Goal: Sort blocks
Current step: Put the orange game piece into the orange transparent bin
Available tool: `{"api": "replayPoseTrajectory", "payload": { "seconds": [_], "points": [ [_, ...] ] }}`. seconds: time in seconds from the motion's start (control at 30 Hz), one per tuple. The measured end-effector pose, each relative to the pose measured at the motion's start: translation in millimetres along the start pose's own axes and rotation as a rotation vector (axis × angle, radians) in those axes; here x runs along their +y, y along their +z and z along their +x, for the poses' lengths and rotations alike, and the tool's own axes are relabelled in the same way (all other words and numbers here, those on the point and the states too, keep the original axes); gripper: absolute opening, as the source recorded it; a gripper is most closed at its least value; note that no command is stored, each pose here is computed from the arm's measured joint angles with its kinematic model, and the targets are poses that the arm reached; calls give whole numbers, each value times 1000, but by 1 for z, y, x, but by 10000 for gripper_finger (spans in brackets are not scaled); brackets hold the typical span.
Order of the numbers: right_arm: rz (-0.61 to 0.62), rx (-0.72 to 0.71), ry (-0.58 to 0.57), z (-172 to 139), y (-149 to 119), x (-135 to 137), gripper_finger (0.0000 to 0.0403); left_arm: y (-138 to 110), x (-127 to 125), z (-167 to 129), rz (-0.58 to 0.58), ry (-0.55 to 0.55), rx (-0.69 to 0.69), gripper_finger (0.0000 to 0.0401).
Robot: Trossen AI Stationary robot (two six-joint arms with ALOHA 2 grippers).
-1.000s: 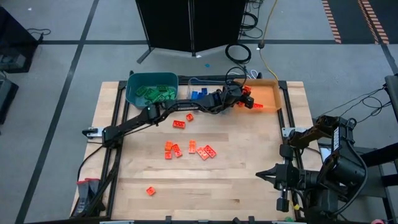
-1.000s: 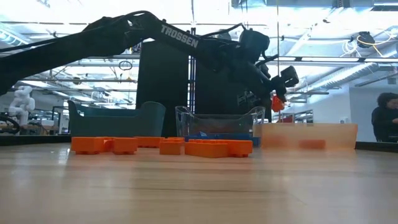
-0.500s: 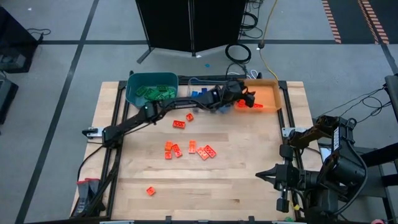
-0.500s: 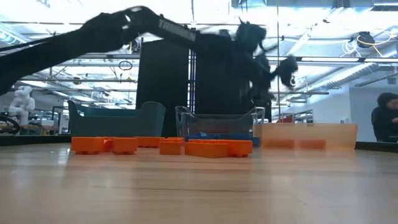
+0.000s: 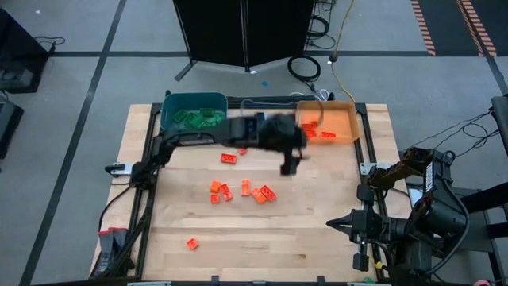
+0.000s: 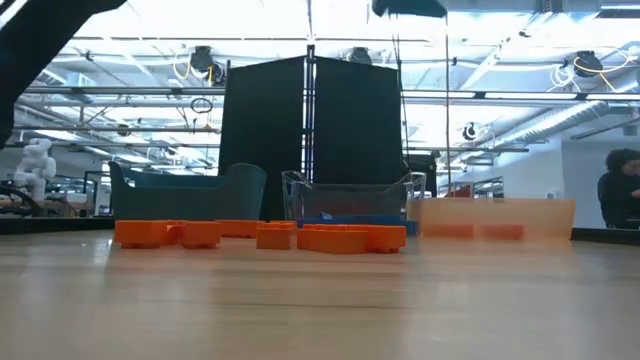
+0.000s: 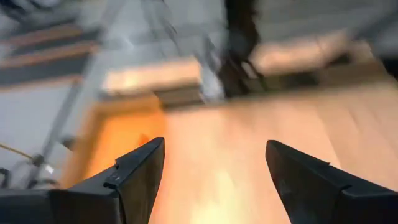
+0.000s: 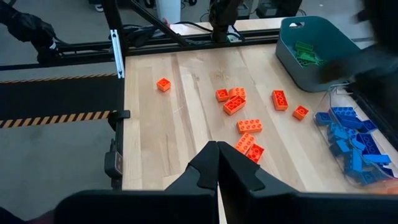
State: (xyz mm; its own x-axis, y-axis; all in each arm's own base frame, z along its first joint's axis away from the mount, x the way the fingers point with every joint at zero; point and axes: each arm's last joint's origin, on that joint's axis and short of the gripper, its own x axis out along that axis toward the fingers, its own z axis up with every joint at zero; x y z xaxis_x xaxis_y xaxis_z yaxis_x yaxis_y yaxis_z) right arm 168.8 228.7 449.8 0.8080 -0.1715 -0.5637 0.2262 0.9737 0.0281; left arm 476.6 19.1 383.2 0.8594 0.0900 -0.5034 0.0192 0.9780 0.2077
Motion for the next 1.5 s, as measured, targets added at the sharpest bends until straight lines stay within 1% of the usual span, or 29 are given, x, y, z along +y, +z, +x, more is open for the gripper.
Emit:
{"api": "replayPoseTrajectory", "payload": {
  "seconds": [0.07,0.13,0.27,0.37,0.47,0.53,0.6,0.67,0.77,0.9,1.07,1.13,1.23,1.37,1.4,1.5],
  "points": [
    [-5,0,0,0,0,0,0,-9,-19,8,34,-72,71,285],
    [-9,-2,-2,0,0,0,0,-18,-38,24,65,-146,101,285],
    [-12,-4,0,0,0,0,0,-59,-72,62,172,-267,281,286],
    [-3,-6,5,0,1,1,0,-97,-85,86,252,-328,452,286],
    [3,-6,8,0,1,1,0,-129,-98,98,355,-419,606,286],
    [8,-6,11,0,1,1,0,-146,-107,104,423,-474,669,286],
    [15,-5,12,0,1,1,0,-157,-113,106,442,-517,697,286],
    [20,-4,16,-1,1,2,0,-159,-115,108,460,-517,675,286],
    [22,-3,18,-1,1,2,0,-166,-115,110,496,-513,687,286],
    [21,-3,18,-1,1,2,0,-180,-112,117,489,-503,692,286],
    [18,-3,18,-1,0,2,0,-187,-109,119,484,-498,692,285],
    [15,-3,18,-1,0,2,0,-187,-107,120,483,-492,684,277],
    [14,-3,18,-1,0,2,0,-186,-107,121,517,-466,674,238],
    [13,-3,18,-1,0,2,0,-189,-107,124,550,-451,681,146],
    [14,-3,18,-1,0,2,0,-189,-107,125,554,-438,680,133],
    [17,-3,18,-1,1,2,0,-189,-105,126,521,-409,684,135]
  ]
}}
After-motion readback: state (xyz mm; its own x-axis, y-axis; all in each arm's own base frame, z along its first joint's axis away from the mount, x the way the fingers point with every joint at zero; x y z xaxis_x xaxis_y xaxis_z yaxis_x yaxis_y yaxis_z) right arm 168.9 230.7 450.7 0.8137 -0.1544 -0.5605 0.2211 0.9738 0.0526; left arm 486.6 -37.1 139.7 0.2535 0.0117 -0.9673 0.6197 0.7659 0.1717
